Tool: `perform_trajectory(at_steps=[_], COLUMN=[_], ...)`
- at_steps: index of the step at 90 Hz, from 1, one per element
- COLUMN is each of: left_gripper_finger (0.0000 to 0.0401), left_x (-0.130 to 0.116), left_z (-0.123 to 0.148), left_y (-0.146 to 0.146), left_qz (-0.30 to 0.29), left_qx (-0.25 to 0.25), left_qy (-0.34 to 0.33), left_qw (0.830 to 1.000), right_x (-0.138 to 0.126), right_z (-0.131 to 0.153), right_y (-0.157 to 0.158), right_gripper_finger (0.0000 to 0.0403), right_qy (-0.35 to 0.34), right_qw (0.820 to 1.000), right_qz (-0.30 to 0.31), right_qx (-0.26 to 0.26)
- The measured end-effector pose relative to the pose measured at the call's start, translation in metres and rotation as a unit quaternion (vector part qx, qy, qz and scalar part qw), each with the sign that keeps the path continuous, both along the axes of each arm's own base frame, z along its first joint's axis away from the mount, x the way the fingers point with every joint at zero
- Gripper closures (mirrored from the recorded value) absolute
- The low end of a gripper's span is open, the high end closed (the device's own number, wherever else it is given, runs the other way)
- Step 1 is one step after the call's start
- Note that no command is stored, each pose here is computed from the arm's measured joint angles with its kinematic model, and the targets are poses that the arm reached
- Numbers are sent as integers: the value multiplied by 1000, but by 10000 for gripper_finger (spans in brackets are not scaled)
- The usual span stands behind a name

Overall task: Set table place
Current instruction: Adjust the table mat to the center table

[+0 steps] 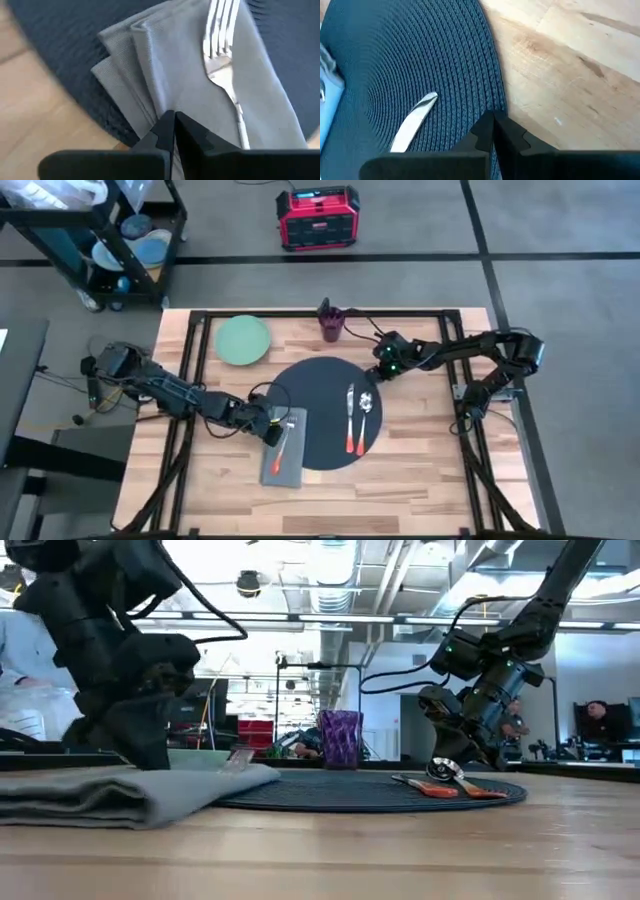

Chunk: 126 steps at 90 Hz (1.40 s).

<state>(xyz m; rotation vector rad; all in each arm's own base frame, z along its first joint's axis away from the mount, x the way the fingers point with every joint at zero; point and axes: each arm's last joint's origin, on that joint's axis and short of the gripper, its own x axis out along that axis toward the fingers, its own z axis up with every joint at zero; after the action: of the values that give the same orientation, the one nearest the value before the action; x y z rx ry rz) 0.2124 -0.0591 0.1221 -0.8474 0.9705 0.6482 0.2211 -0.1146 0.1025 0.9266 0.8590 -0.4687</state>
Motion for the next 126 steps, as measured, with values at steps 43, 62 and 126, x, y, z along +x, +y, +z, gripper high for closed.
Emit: perform_trajectory(at_steps=[43,62,126], left_gripper_finger=[401,401,401], left_x=[-43,-67,-44], left_z=[17,28,40], left_y=[3,2,-7], left_qz=[56,66,-8], left_qx=[1,22,11], left_qy=[108,129,-17], left_qw=[993,989,1000], right_x=[-4,-4,-3], right_z=[-2,-2,-2], right_y=[1,1,1], right_gripper_finger=[403,403,403], right_qy=[22,24,14], right_qw=[1000,999,999], right_qz=[21,24,42], right_qx=[-5,-8,-26])
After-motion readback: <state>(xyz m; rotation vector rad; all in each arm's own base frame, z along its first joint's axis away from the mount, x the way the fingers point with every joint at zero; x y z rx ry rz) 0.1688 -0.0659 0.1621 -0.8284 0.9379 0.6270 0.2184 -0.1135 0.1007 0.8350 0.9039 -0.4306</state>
